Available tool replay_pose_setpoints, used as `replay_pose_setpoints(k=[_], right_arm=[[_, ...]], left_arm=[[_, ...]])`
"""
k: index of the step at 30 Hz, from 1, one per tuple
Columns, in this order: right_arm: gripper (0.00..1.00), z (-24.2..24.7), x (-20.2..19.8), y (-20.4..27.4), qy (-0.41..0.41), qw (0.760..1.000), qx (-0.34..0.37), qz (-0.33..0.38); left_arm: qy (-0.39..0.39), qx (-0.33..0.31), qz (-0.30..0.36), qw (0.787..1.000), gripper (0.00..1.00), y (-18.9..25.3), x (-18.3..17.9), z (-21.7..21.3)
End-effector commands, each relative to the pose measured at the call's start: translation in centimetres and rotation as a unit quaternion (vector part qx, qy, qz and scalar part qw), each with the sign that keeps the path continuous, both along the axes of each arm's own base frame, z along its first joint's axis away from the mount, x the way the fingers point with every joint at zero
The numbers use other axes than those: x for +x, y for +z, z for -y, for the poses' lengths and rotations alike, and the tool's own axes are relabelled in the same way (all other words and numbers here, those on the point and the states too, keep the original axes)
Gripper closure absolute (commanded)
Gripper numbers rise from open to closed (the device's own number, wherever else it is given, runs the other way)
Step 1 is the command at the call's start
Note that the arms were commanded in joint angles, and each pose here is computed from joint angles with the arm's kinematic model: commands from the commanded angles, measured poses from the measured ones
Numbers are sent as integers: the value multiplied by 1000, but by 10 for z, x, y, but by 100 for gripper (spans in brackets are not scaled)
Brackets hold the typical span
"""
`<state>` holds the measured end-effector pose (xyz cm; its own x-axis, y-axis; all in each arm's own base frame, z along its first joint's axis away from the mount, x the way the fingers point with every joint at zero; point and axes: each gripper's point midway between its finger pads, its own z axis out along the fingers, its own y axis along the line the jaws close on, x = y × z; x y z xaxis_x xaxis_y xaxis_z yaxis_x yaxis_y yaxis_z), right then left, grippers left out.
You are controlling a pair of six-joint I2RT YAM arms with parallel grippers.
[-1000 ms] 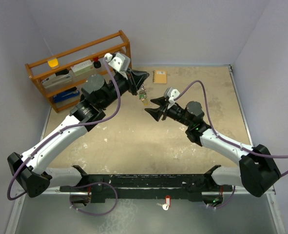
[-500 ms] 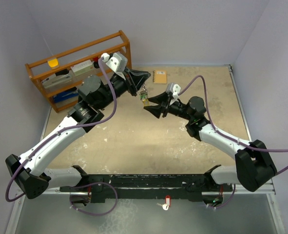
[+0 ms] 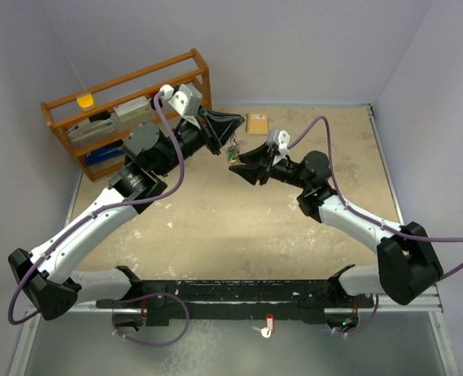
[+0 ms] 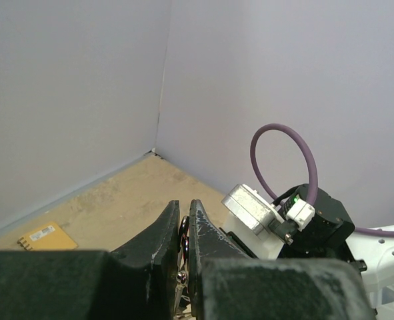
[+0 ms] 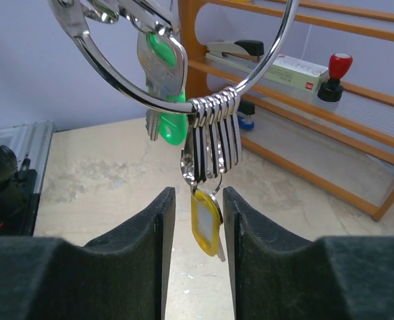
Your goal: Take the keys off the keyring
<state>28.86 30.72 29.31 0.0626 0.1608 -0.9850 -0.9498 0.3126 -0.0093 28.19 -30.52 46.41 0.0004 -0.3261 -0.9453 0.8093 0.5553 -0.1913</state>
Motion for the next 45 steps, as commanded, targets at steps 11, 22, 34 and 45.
replay_pose_setpoints(k=[11,22,34,45], right_arm=[[100,-1,-2,17,8,1000,8,5],[100,54,46,33,-225,970,-95,-5],[100,98,37,77,-326,931,-160,38],[100,76,32,125,-286,931,-210,-85]], left_arm=[[18,-51,47,997,100,39,-10,-16],[163,-4,-19,986,71,2,31,-50],[214,20,-45,976,70,-37,55,-52],[204,70,-29,976,65,-85,72,-33]])
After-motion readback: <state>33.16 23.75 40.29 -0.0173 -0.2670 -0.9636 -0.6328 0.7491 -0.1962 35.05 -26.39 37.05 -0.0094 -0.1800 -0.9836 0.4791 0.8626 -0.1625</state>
